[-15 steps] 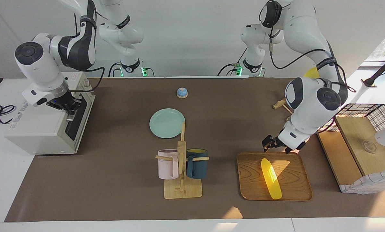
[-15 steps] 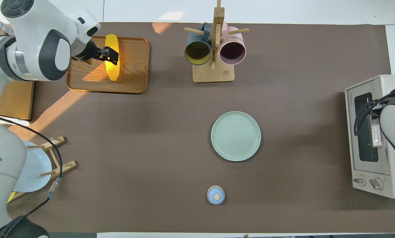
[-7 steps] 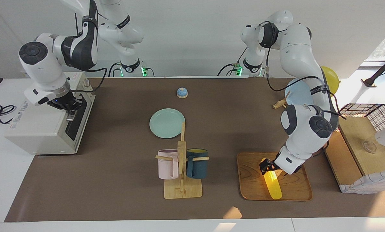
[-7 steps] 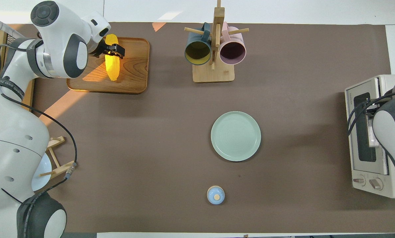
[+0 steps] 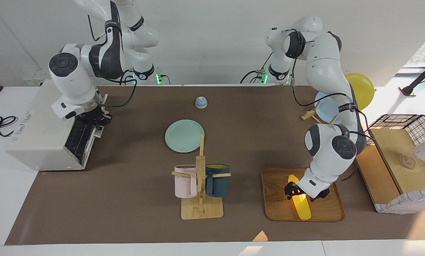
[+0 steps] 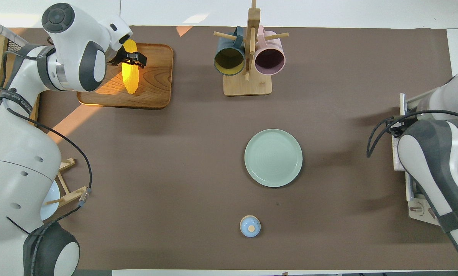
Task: Put corn in oven
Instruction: 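Lift the corn with the left gripper while the right gripper opens the oven door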
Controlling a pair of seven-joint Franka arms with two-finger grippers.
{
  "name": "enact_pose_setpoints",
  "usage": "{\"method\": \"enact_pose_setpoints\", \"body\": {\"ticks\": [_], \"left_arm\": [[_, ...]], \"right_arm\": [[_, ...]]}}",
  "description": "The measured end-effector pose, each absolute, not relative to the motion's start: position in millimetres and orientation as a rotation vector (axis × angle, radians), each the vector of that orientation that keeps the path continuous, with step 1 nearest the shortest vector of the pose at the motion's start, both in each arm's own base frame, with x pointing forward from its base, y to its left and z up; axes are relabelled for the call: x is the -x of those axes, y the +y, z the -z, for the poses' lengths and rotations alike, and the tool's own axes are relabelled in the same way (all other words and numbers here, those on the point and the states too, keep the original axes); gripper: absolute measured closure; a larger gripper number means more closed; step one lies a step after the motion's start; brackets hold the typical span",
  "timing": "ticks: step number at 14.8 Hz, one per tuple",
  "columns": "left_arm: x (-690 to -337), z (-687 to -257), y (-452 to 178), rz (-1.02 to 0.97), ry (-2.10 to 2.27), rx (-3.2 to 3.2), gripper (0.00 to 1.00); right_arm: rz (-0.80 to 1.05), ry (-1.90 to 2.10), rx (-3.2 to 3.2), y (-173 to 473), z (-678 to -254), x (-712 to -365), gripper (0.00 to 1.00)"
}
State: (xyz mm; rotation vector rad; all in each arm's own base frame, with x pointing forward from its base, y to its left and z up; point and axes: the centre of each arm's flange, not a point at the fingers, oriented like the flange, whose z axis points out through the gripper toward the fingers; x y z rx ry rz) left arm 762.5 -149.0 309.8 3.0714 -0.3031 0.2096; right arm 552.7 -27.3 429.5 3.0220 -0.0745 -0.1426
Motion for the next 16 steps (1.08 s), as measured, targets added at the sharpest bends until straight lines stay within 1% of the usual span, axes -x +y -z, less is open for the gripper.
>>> {"method": "enact_pose_setpoints", "body": {"ticks": [1,2,3,4,5,6,7,10,12,14,16], "left_arm": [[-762,-309,-151,-0.211,-0.319,-3.082,0.07],[-762,-308,-152,-0.211,-0.327,-3.086,0.12],[-762,-308,-152,-0.211,-0.329,-3.087,0.12],[-762,-308,-152,-0.210,-0.329,-3.088,0.18],[-762,-308,-152,-0.210,-0.330,-3.088,0.30],[-762,-308,-152,-0.211,-0.331,-3.088,0.45],[-762,-310,-152,-0.215,-0.332,-3.087,0.47],[-762,-311,-153,-0.214,-0.325,-3.079,0.47],[-763,-323,-153,-0.203,-0.295,-3.053,0.47],[-759,-351,-153,-0.184,-0.266,-3.019,0.47],[-749,-388,-154,-0.162,-0.246,-2.988,0.47]], "right_arm": [[0.132,-0.082,-3.036,-20,-419,-552,0.99],[0.117,-0.094,-3.053,-13,-409,-550,0.99],[0.098,-0.103,-3.071,-9,-399,-548,0.99],[0.081,-0.113,-3.090,-6,-390,-546,0.99],[0.070,-0.125,-3.105,-5,-383,-545,0.99],[0.067,-0.135,-3.117,-3,-377,-545,0.99],[0.069,-0.135,-3.121,-2,-372,-545,0.99],[0.078,-0.164,-3.134,3,-350,-542,0.99],[0.117,-0.183,-3.138,7,-330,-535,0.99],[0.147,-0.224,-3.139,6,-319,-532,0.99],[0.144,-0.247,-3.147,6,-321,-533,0.99]]}}
